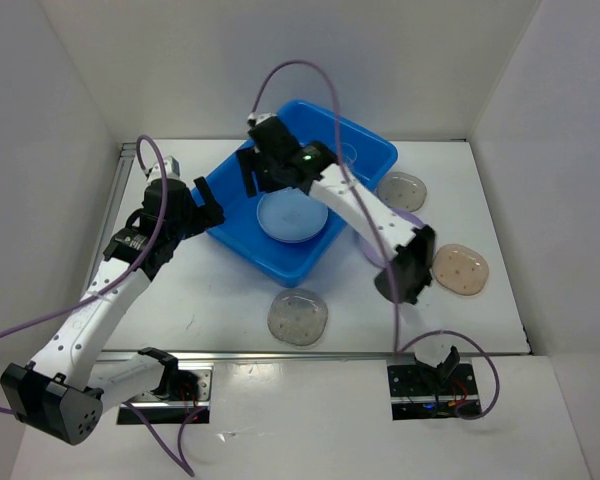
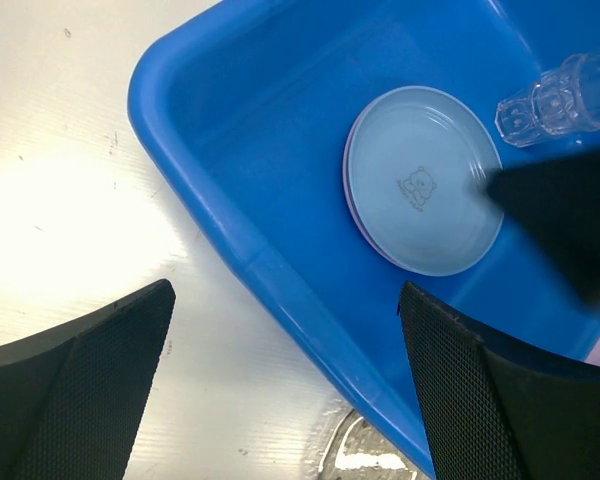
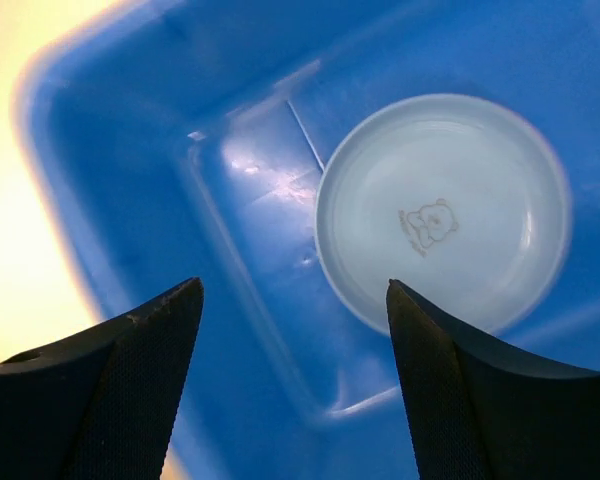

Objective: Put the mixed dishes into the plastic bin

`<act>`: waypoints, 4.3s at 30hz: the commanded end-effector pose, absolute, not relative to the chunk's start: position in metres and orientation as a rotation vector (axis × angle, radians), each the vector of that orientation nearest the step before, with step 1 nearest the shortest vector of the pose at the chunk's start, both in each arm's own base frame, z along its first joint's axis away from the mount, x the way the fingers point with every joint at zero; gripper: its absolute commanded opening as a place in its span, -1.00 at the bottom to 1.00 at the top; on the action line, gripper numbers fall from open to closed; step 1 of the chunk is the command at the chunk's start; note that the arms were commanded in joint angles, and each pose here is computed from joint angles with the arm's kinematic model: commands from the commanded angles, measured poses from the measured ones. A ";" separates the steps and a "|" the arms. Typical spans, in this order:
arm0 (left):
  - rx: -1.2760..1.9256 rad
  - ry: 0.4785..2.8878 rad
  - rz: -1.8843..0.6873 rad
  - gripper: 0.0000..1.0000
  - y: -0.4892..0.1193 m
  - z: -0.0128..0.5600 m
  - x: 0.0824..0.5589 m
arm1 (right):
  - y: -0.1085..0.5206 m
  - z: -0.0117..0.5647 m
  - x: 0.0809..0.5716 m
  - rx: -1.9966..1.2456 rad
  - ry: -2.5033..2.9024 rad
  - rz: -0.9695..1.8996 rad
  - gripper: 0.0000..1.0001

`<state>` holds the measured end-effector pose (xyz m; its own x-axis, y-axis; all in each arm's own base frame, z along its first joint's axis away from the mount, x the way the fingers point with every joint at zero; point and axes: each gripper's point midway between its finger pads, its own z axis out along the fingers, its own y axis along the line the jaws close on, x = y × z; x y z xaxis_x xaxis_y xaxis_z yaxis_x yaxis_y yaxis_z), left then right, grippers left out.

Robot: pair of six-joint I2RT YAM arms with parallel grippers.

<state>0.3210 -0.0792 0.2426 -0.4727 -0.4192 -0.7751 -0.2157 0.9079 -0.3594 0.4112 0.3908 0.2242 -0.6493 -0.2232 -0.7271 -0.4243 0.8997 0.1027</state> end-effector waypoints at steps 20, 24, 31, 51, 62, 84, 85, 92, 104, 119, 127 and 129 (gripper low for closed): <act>-0.390 2.031 -0.228 1.00 -0.079 0.241 0.341 | -0.076 0.165 0.400 0.835 2.455 -0.242 0.25; -0.385 2.030 -0.214 1.00 -0.078 0.240 0.344 | -0.090 0.131 0.400 0.862 2.526 -0.268 0.25; -0.378 2.036 -0.178 1.00 -0.074 0.236 0.343 | -0.076 0.090 0.402 0.806 2.675 -0.194 0.17; -0.393 2.056 -0.105 1.00 -0.063 0.218 0.340 | -0.047 0.039 0.387 0.715 2.844 -0.108 0.05; -0.398 2.052 -0.096 1.00 -0.061 0.216 0.336 | -0.046 0.024 0.382 0.696 2.903 -0.156 -0.04; -0.397 2.031 -0.031 1.00 -0.051 0.222 0.339 | -0.011 0.039 0.365 0.620 2.894 -0.026 -0.97; -0.398 2.022 -0.035 1.00 -0.052 0.226 0.341 | -0.006 0.050 0.365 0.595 2.870 -0.016 -0.97; -0.391 2.031 -0.070 1.00 -0.058 0.225 0.345 | 0.013 0.098 0.353 0.541 2.775 0.026 -0.97; -0.383 2.053 -0.126 1.00 -0.069 0.226 0.349 | 0.012 0.160 0.330 0.544 2.628 -0.015 -0.97; -0.361 2.086 -0.128 1.00 -0.072 0.225 0.348 | -0.033 0.334 0.342 0.713 2.044 -0.137 -0.97; -0.370 2.085 -0.107 1.00 -0.066 0.218 0.339 | 0.098 0.360 0.380 0.352 2.039 0.533 -0.97; -0.372 2.068 -0.115 1.00 -0.065 0.224 0.337 | 0.142 0.347 0.385 0.275 2.081 0.553 -0.97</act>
<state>0.3383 -0.0690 0.2102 -0.5068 -0.2962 -0.8096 -0.2159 0.9528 -0.2135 0.3573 0.0607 0.3659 -0.4285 0.4515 -0.7827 0.1741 0.8912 0.4188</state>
